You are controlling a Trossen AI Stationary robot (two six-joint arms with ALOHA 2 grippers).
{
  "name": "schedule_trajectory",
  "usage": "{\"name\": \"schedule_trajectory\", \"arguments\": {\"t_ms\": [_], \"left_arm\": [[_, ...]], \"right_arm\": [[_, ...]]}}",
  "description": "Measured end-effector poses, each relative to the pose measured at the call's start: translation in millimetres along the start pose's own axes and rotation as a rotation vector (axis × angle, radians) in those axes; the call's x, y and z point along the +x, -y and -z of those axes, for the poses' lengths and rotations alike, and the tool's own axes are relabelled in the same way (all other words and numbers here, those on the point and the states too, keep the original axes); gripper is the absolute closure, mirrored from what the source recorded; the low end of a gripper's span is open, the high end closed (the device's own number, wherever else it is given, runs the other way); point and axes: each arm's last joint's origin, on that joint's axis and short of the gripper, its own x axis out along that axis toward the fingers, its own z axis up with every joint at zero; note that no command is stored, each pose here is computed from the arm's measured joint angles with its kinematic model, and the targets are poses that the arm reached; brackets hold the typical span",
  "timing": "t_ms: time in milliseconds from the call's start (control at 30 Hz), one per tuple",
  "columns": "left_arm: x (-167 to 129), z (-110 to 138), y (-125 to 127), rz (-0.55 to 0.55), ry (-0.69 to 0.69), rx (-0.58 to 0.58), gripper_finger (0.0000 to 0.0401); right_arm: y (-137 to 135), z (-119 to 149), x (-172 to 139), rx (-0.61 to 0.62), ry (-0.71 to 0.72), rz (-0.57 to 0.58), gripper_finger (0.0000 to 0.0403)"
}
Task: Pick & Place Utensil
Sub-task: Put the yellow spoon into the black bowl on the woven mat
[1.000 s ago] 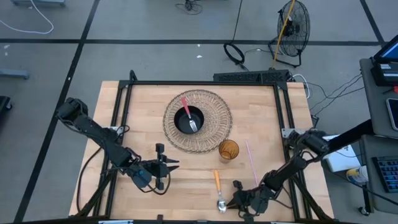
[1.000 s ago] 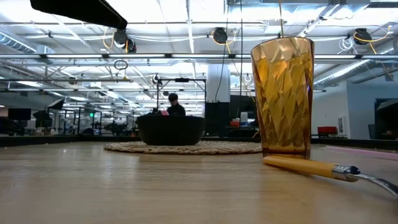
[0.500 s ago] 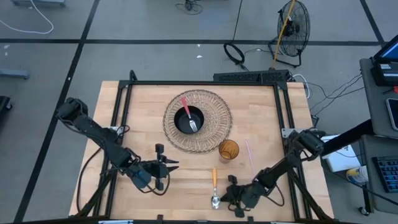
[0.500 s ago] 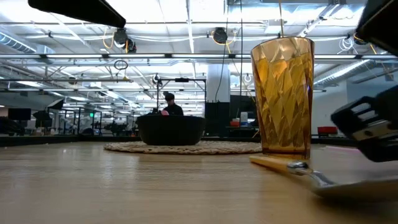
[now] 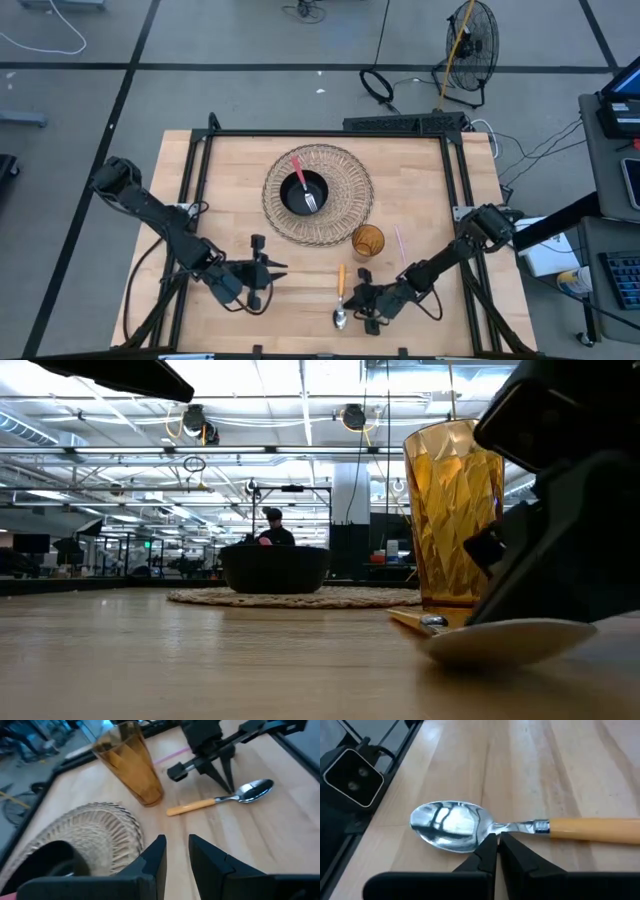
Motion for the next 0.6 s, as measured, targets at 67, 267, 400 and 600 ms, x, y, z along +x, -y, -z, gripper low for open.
{"name": "schedule_trajectory", "arguments": {"t_ms": [67,267,400,600], "left_arm": [[2,0,-2,0.030,-0.005,-0.012,0.0313],[22,-6,-1,0.139,0.059,-0.003,0.0313],[51,-5,1,0.218,0.125,0.016,0.0313],[95,2,-1,0.287,0.130,0.016,0.0313]], "right_arm": [[-1,1,0,-0.003,-0.005,-0.007,0.0392],[-15,6,-12,-0.043,-0.037,-0.021,0.0392],[-22,8,-27,-0.047,-0.067,0.063,0.0392],[-28,8,-57,-0.038,-0.109,0.202,0.0392]]}}
